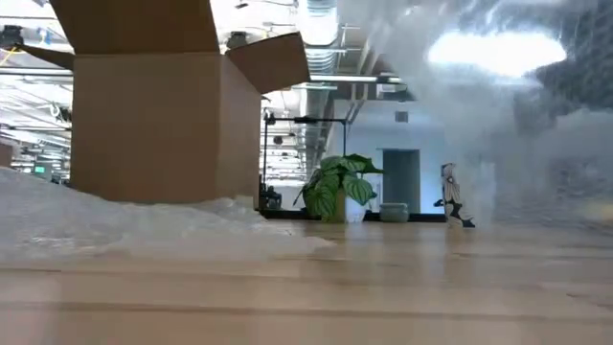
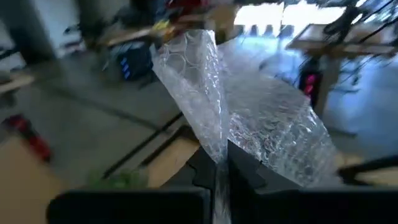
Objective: Wrap mug
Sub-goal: Wrap the green mug with the bubble wrap
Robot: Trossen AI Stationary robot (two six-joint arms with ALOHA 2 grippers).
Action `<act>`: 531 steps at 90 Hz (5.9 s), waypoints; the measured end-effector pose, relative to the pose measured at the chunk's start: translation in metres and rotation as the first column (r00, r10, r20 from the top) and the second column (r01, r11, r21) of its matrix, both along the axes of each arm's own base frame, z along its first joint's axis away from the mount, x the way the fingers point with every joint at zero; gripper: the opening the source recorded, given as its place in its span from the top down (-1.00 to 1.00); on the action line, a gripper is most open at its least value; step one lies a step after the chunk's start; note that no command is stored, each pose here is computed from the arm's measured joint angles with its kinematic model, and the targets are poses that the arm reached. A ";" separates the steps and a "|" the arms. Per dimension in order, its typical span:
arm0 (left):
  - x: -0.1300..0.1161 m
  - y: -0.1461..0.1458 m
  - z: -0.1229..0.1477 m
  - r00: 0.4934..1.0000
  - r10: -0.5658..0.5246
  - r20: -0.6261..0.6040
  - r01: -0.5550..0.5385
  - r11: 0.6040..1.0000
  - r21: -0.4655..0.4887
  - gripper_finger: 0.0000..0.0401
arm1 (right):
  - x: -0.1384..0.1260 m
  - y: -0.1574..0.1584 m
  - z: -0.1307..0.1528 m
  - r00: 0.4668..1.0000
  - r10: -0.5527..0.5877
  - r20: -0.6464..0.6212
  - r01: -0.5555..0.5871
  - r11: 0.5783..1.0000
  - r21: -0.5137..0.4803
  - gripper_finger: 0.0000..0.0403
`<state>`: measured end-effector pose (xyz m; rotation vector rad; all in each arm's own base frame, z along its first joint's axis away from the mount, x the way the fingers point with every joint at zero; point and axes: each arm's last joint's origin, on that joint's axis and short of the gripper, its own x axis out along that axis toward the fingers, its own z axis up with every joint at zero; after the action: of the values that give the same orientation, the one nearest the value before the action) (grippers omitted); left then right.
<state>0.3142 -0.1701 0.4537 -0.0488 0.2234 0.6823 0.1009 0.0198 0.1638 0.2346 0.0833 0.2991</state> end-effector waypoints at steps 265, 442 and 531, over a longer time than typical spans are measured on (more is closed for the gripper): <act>0.131 0.068 -0.262 0.719 -0.525 -0.455 0.159 0.762 -0.628 0.99 | 0.000 0.000 0.000 1.000 0.000 0.000 0.000 1.000 0.000 1.00; -0.052 -0.044 -0.099 0.855 -0.104 -0.508 -0.284 0.727 -0.626 0.17 | 0.000 0.000 0.000 1.000 0.000 0.000 0.000 1.000 0.000 1.00; -0.070 -0.062 -0.125 0.785 0.106 -0.610 -0.597 0.390 -0.701 0.18 | 0.041 0.015 0.069 0.958 0.106 -0.268 -0.007 0.938 0.346 1.00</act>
<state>0.2437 -0.2321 0.3291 -0.9967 1.0923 0.9673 0.1415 0.0346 0.2326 0.6225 0.3240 0.3359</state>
